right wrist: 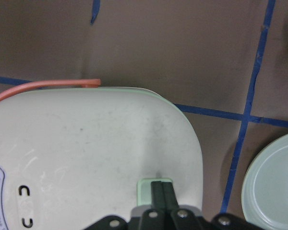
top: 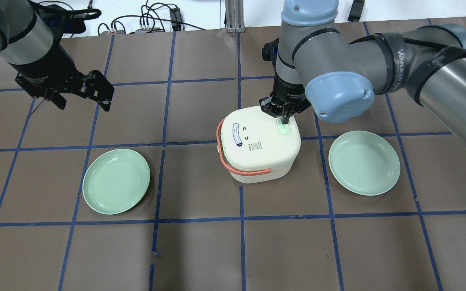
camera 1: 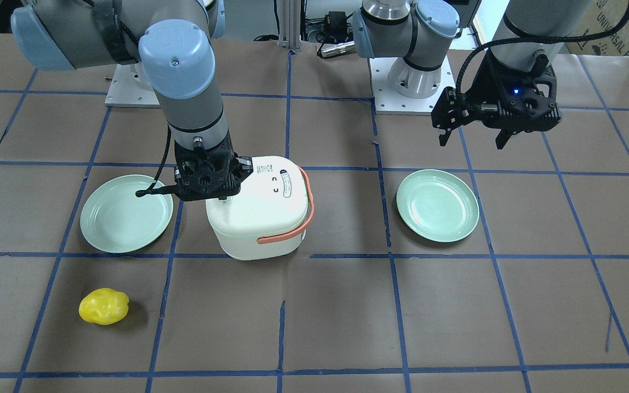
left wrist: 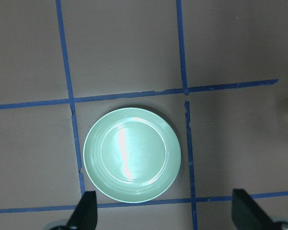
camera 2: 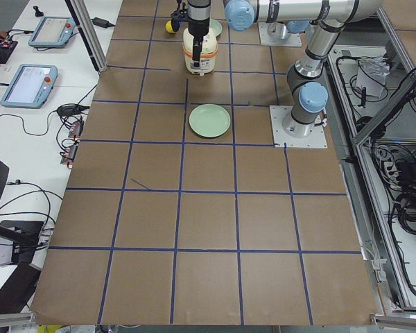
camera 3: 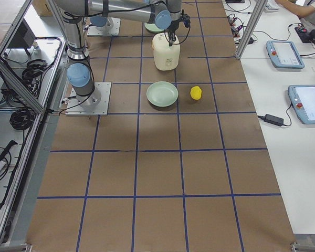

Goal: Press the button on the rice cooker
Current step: 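Press down on the rice cooker lid button with the right gripper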

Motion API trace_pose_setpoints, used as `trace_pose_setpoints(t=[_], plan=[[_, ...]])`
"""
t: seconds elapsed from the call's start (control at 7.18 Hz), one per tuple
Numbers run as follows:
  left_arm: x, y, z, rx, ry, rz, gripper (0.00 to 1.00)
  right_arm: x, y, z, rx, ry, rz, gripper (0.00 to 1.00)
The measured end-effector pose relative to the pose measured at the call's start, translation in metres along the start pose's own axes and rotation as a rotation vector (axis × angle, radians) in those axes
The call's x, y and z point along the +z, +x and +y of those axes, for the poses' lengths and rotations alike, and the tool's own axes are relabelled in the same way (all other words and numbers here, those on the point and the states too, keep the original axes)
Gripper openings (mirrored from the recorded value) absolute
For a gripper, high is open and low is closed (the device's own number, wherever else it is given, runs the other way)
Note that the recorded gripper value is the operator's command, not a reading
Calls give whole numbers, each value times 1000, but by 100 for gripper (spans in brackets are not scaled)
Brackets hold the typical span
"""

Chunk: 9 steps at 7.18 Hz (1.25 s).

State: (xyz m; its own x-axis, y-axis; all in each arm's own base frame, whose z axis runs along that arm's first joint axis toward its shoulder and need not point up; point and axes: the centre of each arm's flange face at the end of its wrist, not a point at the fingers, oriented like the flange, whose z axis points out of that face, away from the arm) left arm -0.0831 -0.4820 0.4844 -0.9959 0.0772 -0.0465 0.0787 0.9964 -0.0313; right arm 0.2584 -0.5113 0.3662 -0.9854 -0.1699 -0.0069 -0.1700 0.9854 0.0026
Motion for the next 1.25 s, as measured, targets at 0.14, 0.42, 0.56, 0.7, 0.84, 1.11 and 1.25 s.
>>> trace_pose_setpoints(t=[0.14,0.42,0.56,0.7,0.84,1.11,1.25], plan=[[0,0,0,0,0,0,100,1,0,0,0,-2,0,7],[0,0,0,0,0,0,100,2,-1,0,-1,-5,1,7],[0,0,0,0,0,0,100,3,-1,0,-2,-6,1,7],[0,0,0,0,0,0,100,3,-1,0,-1,-6,1,7],[0,0,0,0,0,0,100,4,-1,0,-1,-7,1,7],[0,0,0,0,0,0,100,10,-1,4,0,-17,1,7],[0,0,0,0,0,0,100,13,-1,7,0,-22,0,7]])
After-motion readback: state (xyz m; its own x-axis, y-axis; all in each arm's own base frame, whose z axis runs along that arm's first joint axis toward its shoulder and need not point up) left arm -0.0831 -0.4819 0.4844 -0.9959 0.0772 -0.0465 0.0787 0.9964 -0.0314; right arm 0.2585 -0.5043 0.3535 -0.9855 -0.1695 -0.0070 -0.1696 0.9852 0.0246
